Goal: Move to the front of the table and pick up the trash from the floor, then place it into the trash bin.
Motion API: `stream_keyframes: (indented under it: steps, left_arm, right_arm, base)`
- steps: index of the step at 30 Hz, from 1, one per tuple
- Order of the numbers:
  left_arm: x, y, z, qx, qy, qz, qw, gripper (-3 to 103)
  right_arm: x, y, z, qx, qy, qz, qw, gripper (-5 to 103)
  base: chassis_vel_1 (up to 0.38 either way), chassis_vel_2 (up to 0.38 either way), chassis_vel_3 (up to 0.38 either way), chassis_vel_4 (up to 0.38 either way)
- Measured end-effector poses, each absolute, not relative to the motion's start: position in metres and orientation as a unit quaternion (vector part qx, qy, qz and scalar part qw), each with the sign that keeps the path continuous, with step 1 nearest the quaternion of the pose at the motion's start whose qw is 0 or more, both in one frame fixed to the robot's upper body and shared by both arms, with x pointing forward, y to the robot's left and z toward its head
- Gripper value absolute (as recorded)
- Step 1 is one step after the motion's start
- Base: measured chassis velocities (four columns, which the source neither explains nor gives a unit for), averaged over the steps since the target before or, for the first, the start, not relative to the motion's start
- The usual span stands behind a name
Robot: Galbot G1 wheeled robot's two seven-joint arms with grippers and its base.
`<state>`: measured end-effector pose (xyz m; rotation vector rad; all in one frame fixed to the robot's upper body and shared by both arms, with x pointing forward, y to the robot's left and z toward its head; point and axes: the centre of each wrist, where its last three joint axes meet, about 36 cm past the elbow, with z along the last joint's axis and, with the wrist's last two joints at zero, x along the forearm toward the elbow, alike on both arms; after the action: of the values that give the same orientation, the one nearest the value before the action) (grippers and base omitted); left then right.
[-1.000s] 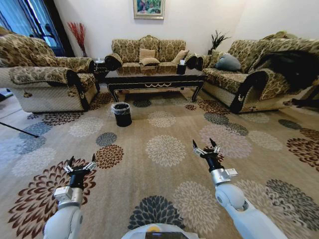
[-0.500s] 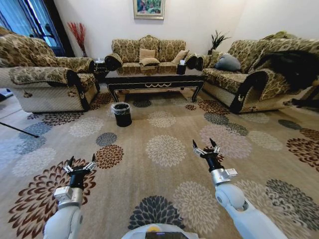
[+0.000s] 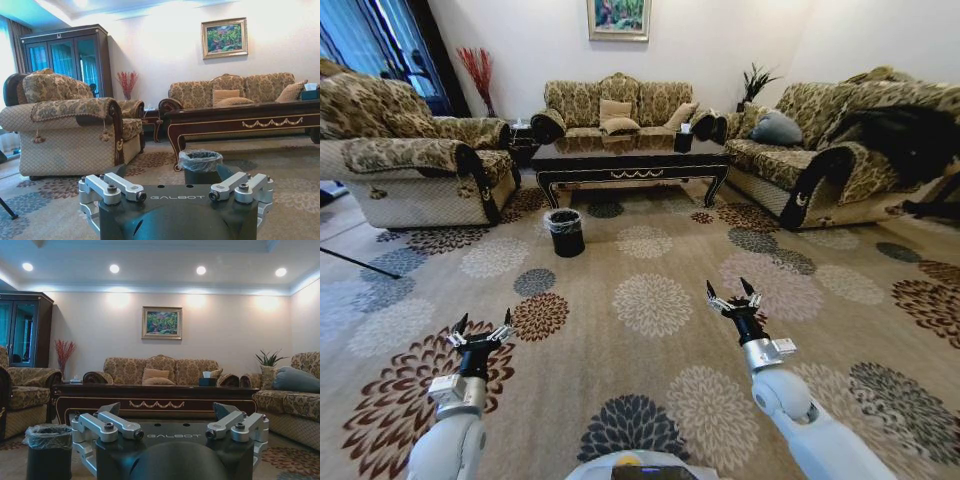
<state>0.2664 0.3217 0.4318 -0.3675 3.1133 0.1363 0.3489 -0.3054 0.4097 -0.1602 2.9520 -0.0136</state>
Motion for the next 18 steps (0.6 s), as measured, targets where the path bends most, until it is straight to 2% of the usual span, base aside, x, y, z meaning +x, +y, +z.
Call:
stream_keyframes:
  steps: [18]
  left_arm:
    - [0.2664, 0.3217, 0.4318, -0.117, 0.992, 0.043, 0.002, 100]
  right_arm:
    - [0.3489, -0.3054, 0.4097, -0.054, 0.994, -0.005, 0.093, 100]
  base:
    - [0.000, 0.000, 0.000, 0.000]
